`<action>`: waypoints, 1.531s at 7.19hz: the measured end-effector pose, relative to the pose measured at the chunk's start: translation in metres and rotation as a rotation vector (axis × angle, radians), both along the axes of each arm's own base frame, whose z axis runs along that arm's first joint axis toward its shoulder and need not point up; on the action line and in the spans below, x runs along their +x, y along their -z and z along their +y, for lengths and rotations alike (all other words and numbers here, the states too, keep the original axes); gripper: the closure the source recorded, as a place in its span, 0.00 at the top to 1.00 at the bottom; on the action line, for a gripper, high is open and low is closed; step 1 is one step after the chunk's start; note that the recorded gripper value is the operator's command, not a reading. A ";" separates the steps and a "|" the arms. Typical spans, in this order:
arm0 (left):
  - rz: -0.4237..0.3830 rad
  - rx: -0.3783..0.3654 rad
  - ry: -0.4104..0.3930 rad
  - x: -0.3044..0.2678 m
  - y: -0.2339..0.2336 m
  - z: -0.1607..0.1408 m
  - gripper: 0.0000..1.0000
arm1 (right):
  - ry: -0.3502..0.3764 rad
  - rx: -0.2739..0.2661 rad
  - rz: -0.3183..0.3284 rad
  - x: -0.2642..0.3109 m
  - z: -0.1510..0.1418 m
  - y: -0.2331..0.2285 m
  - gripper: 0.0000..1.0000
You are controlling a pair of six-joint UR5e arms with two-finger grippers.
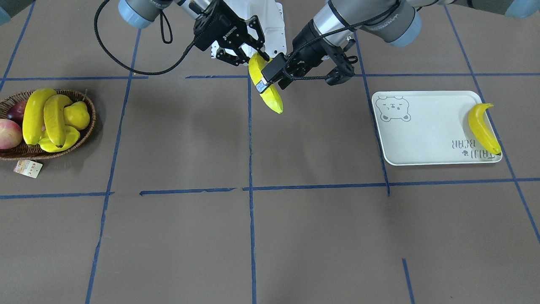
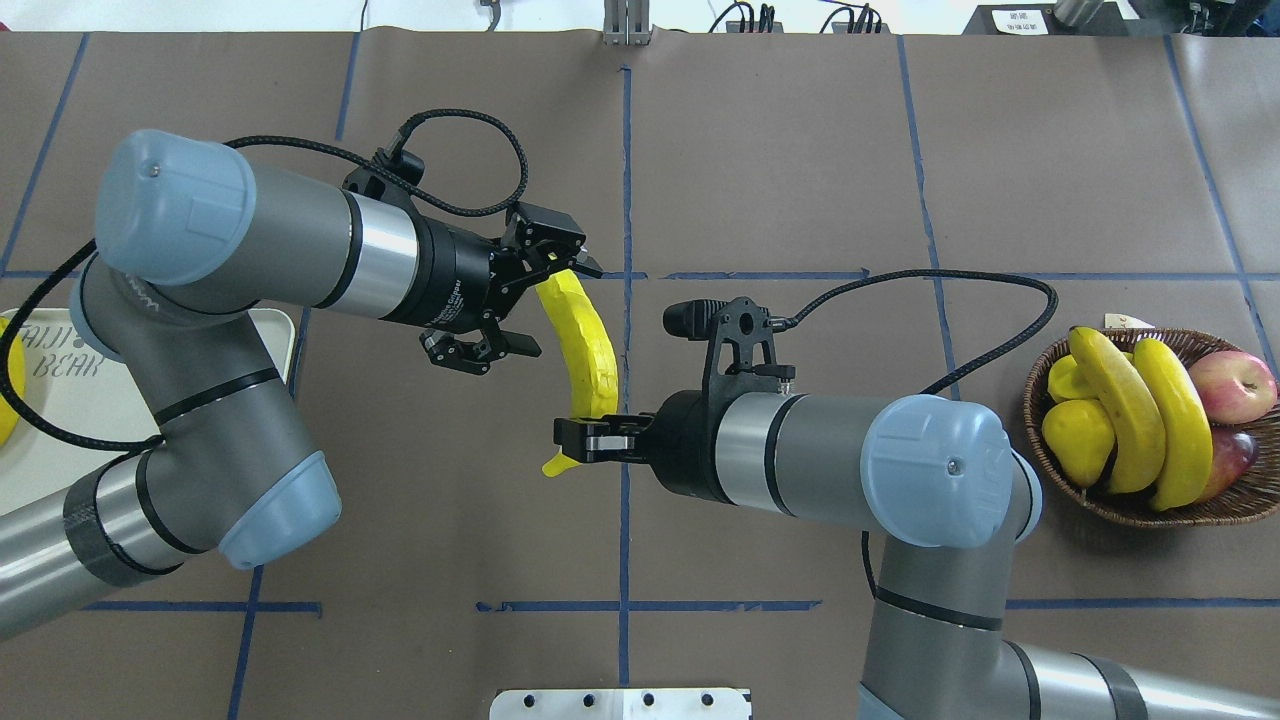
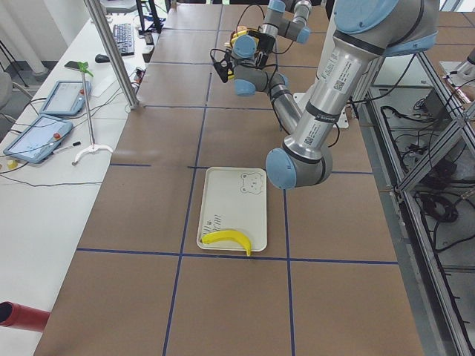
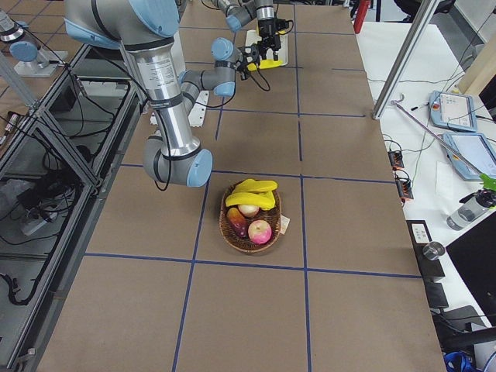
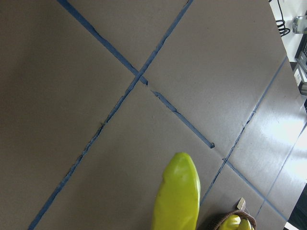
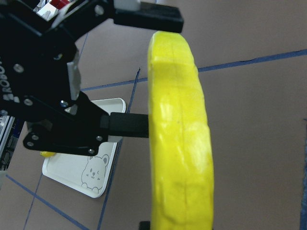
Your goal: Transfer all bananas from basket to plate
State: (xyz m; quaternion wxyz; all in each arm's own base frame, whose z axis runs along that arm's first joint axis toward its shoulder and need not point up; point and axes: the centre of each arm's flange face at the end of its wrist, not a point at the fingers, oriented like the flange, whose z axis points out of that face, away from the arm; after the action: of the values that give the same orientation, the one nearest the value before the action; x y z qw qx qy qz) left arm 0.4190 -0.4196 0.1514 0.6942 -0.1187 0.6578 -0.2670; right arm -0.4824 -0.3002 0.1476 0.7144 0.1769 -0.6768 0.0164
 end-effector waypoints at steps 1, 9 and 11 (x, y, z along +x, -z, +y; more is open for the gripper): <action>-0.001 0.001 -0.005 0.004 0.000 0.003 0.98 | 0.001 0.001 -0.003 0.000 0.000 0.002 0.08; 0.003 -0.005 -0.010 0.006 0.001 0.006 0.00 | 0.007 0.008 -0.003 -0.005 0.006 0.004 0.99; 0.000 -0.001 -0.008 0.005 0.000 0.005 0.00 | 0.013 0.005 -0.003 -0.005 0.007 0.004 0.99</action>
State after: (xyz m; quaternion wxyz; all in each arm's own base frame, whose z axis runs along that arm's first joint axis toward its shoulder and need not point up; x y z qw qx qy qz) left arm 0.4240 -0.4147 0.1511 0.6951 -0.1218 0.6574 -0.2643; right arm -0.4872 -0.2929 0.1434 0.7130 0.1743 -0.6791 0.0105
